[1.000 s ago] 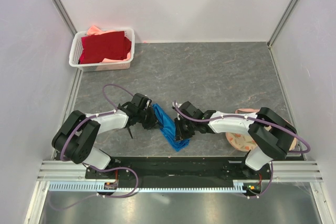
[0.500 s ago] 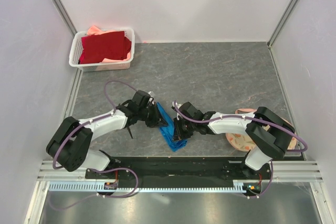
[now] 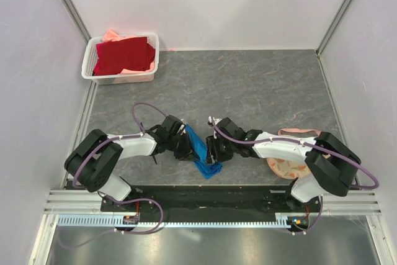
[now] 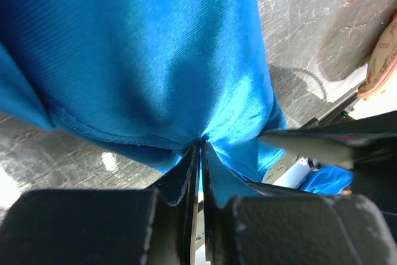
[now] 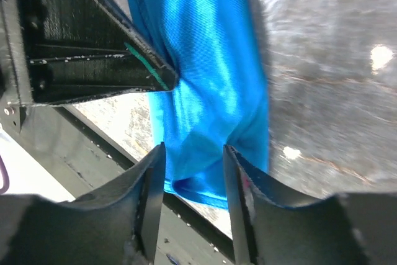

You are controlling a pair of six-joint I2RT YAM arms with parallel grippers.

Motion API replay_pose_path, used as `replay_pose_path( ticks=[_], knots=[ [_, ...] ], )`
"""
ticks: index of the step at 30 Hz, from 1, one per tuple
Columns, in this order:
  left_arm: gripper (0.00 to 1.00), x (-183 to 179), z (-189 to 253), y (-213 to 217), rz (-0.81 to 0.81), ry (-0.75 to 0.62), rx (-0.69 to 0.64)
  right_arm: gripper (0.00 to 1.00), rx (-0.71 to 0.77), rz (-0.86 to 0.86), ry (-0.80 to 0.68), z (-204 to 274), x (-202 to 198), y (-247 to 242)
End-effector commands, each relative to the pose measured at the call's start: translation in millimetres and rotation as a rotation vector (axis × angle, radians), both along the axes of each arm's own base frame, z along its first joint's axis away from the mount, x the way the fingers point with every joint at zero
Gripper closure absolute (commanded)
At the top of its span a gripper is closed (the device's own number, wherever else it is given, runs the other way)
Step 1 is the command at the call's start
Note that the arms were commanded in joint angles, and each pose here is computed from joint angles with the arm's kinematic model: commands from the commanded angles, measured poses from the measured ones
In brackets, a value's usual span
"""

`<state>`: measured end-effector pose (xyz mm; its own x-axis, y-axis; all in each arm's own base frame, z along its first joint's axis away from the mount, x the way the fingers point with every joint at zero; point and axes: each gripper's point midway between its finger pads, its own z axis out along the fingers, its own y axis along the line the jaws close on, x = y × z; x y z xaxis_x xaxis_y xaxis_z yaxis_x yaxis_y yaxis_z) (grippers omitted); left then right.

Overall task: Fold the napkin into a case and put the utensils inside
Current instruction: Smooth out the smaller rectangle-folded napkin at the center of the board.

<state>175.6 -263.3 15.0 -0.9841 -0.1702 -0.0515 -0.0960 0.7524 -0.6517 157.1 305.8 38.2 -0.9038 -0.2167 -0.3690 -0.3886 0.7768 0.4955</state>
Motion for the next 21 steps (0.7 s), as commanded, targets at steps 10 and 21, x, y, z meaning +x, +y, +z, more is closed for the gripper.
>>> replay_pose_path(
  ticks=[10,21],
  knots=[
    [0.89,-14,-16,23,0.020,-0.003,0.081,0.68,0.036,0.005,-0.041,24,6,4],
    [0.74,5,36,17,0.097,-0.102,0.008,0.59,-0.071,0.151,-0.128,26,-1,22]
  ],
)
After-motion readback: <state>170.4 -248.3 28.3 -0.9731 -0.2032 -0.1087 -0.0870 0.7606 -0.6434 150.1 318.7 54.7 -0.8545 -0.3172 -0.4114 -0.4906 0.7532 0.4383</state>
